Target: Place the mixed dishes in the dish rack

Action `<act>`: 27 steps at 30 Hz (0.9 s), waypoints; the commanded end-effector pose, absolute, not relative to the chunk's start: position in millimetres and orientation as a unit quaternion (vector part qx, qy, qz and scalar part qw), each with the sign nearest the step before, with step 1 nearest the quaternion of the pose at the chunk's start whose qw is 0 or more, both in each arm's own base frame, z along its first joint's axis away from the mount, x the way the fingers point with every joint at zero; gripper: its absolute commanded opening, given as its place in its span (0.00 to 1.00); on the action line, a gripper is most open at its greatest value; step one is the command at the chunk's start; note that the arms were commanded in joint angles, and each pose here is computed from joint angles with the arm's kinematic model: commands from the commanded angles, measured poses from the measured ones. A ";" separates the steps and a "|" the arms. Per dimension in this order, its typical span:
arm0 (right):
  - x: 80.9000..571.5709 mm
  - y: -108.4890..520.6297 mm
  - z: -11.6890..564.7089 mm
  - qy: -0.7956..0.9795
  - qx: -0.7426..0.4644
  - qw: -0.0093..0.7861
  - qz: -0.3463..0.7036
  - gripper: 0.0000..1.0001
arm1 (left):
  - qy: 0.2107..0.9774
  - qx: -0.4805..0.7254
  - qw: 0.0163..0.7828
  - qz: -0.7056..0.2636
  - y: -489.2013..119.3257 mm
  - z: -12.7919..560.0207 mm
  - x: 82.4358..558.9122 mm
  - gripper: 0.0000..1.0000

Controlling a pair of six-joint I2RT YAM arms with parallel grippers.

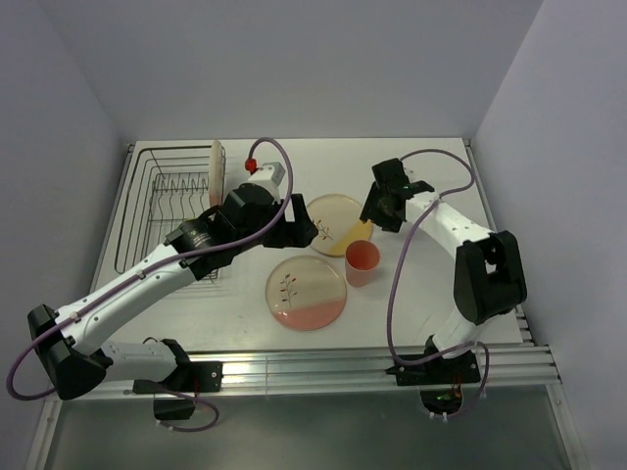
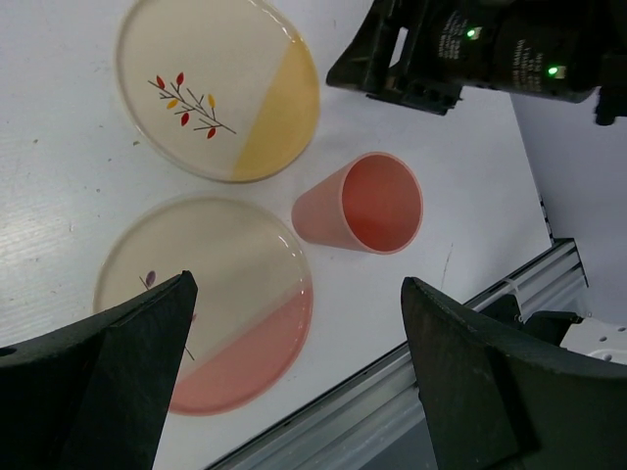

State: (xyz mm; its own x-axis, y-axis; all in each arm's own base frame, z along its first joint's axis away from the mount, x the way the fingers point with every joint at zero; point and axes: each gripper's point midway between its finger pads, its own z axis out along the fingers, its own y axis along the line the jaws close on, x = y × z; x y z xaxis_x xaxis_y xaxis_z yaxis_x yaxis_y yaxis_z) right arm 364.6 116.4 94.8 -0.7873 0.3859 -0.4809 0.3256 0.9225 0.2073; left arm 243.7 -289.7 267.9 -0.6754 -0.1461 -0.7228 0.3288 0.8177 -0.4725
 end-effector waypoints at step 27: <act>369.0 136.0 -6.0 0.944 0.234 0.230 0.039 0.28 | 0.853 0.069 0.418 -0.306 -305.8 296.2 248.5 0.91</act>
State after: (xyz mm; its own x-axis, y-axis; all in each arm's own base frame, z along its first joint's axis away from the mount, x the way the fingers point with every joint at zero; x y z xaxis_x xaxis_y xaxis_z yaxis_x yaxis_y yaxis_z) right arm 379.2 135.8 17.0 -0.7894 0.4519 -0.4155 0.3900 0.8919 0.2290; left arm 249.4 -306.1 278.4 -0.6712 -0.1196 -0.7315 0.3516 0.8174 -0.4563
